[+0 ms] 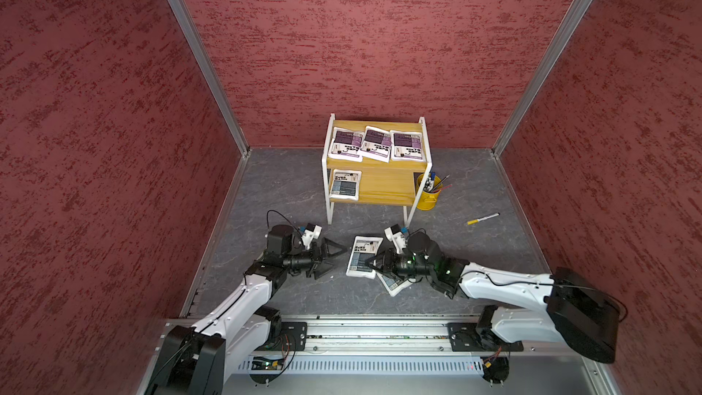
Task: Place the bagged coffee beans on the shelf by color
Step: Place the bagged coffee beans on the shelf.
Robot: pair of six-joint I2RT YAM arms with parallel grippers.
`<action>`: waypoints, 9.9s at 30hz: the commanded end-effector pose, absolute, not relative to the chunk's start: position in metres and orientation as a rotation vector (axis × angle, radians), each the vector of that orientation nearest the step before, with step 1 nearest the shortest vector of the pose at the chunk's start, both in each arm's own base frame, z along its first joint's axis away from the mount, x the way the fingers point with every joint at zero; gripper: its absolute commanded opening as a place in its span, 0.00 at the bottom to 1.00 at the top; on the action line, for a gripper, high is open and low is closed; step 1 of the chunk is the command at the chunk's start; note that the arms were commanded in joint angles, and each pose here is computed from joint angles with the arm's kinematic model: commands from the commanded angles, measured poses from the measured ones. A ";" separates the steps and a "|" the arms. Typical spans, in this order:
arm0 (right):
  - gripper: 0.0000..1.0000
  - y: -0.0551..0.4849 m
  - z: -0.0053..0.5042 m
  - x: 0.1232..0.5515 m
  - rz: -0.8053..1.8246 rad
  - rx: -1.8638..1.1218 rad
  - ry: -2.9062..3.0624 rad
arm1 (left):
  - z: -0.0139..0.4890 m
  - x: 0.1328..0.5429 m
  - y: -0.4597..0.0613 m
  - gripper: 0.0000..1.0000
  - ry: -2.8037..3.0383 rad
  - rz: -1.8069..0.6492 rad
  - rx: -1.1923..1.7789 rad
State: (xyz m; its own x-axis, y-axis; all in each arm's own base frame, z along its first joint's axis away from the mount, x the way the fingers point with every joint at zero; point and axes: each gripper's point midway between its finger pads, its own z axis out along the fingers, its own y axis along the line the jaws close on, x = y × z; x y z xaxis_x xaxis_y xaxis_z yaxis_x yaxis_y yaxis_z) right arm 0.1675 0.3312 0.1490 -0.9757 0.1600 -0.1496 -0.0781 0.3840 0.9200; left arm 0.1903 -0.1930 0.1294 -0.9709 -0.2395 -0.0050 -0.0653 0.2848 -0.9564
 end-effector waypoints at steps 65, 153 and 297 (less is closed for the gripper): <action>0.45 0.335 0.244 0.161 1.967 -0.021 2.096 | 0.253 0.240 -0.198 0.07 1.915 -1.912 -0.225; 0.05 0.291 0.254 0.320 1.504 0.301 2.163 | 0.154 0.189 -0.202 0.77 2.460 -1.520 -0.226; 0.07 0.327 0.180 0.381 1.207 0.464 2.376 | 0.160 0.211 -0.158 0.65 2.282 -1.643 -0.485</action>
